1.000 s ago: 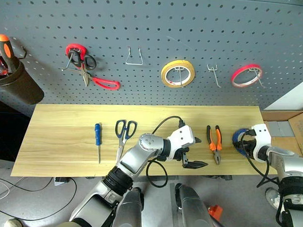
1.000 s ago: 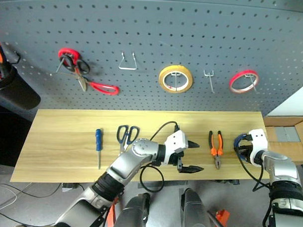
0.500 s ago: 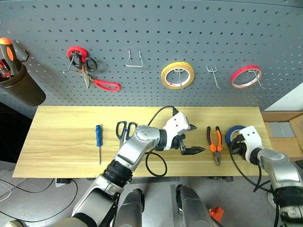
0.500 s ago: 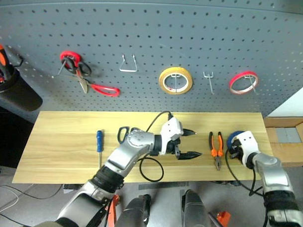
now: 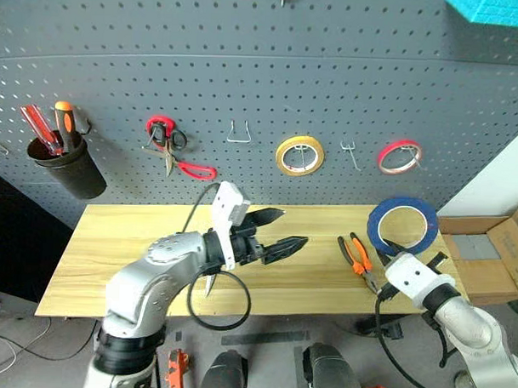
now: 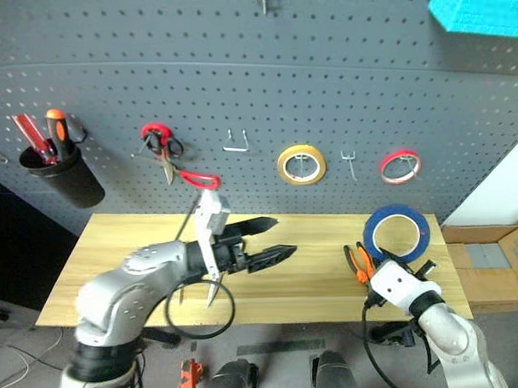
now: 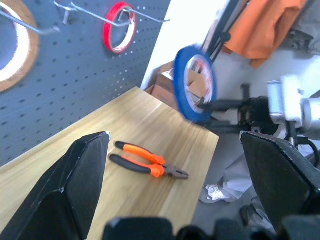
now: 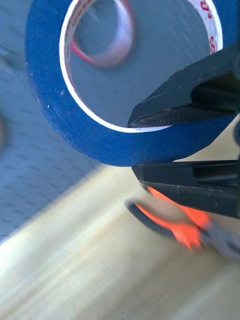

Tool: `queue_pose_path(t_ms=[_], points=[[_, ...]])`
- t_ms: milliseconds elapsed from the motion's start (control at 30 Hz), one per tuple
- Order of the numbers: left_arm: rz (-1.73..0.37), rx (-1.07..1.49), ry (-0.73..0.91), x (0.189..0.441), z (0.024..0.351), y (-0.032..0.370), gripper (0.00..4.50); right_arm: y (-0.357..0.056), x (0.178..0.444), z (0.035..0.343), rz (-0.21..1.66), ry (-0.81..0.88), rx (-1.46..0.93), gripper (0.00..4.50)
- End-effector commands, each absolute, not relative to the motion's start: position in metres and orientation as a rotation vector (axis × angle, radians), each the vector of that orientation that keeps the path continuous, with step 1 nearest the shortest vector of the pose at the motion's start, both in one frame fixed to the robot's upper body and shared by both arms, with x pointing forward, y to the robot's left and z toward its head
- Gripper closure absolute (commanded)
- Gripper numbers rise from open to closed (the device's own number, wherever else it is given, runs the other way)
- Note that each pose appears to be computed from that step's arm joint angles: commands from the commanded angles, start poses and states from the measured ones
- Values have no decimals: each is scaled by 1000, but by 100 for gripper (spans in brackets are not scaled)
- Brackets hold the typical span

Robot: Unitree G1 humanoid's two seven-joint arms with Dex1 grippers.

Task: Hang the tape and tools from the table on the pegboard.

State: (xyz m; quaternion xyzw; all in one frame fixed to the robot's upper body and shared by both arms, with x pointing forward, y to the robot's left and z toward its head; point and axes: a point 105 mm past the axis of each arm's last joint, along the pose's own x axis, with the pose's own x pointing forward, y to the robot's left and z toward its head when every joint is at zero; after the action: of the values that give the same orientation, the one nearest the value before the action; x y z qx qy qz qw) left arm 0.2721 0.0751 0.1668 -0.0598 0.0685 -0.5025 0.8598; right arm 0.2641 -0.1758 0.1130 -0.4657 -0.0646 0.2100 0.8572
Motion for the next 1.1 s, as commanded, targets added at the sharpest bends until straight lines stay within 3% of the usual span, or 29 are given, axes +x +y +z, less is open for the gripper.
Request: queue_pose_path(t_ms=[33,167,367,667,1033,1100], points=[[-1018,-123,74,279,185,76,0,-154,274,132,480,-325,-1017,410],[-1021,-89,44,294,189,65,0,-141,305,133,537,-370,-989,410],[-1081,-81,5,297,196,44,0,-157,353,126,552,-234,-786,410],[-1082,-78,-7,297,196,42,0,-166,370,123,602,-141,-673,410],[-1084,-56,4,294,187,40,0,-166,353,112,576,-100,-621,40],[-1090,-2,15,291,177,37,0,-168,342,101,550,-35,-561,3]])
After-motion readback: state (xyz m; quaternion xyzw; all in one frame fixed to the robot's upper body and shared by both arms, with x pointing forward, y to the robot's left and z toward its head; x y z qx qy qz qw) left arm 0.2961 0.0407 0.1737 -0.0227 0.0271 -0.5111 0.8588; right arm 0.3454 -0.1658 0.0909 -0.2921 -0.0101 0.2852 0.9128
